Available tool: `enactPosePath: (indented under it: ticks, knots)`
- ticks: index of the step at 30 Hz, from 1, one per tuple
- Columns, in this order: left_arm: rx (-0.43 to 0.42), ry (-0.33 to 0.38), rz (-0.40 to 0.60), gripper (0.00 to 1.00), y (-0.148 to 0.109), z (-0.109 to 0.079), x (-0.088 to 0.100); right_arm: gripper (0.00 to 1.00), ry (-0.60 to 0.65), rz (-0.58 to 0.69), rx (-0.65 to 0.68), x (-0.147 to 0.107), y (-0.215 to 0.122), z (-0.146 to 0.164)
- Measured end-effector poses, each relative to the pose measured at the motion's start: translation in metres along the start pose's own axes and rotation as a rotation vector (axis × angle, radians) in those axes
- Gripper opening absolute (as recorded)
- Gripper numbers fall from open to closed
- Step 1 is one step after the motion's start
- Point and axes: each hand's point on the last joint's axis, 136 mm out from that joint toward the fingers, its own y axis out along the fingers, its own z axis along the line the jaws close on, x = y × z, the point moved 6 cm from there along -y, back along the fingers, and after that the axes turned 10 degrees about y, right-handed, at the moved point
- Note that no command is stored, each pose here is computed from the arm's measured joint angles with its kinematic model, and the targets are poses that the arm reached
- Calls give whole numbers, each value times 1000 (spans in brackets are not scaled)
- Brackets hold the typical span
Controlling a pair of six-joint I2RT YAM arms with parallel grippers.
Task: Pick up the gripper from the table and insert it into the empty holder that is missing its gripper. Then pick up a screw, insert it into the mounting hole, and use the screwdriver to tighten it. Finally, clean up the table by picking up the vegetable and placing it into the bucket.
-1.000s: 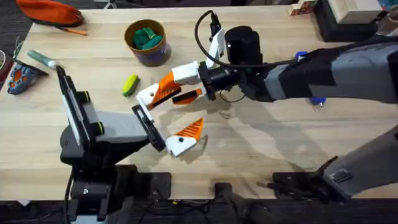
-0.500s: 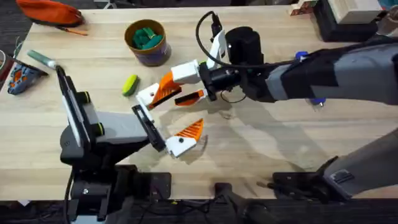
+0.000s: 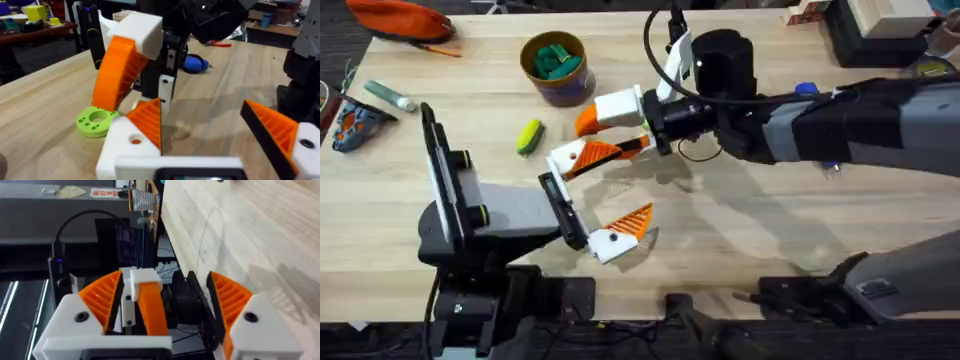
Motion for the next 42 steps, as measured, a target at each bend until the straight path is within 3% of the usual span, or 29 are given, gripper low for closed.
enactPosePath:
  ticks: [17,27,35,36,42]
  knots:
    - [-6,-1,-1,985,0,-1,0,927,-117,-61,12,11,-17,9]
    - [-6,-1,-1,985,0,-1,0,931,-254,-218,-25,36,-62,13]
    - [-6,-1,-1,985,0,-1,0,933,-346,-455,-245,31,-125,25]
    - [-6,-1,-1,985,0,-1,0,935,-402,-543,-332,26,-149,32]
    - [-6,-1,-1,985,0,-1,0,937,-539,-633,-558,9,-178,33]
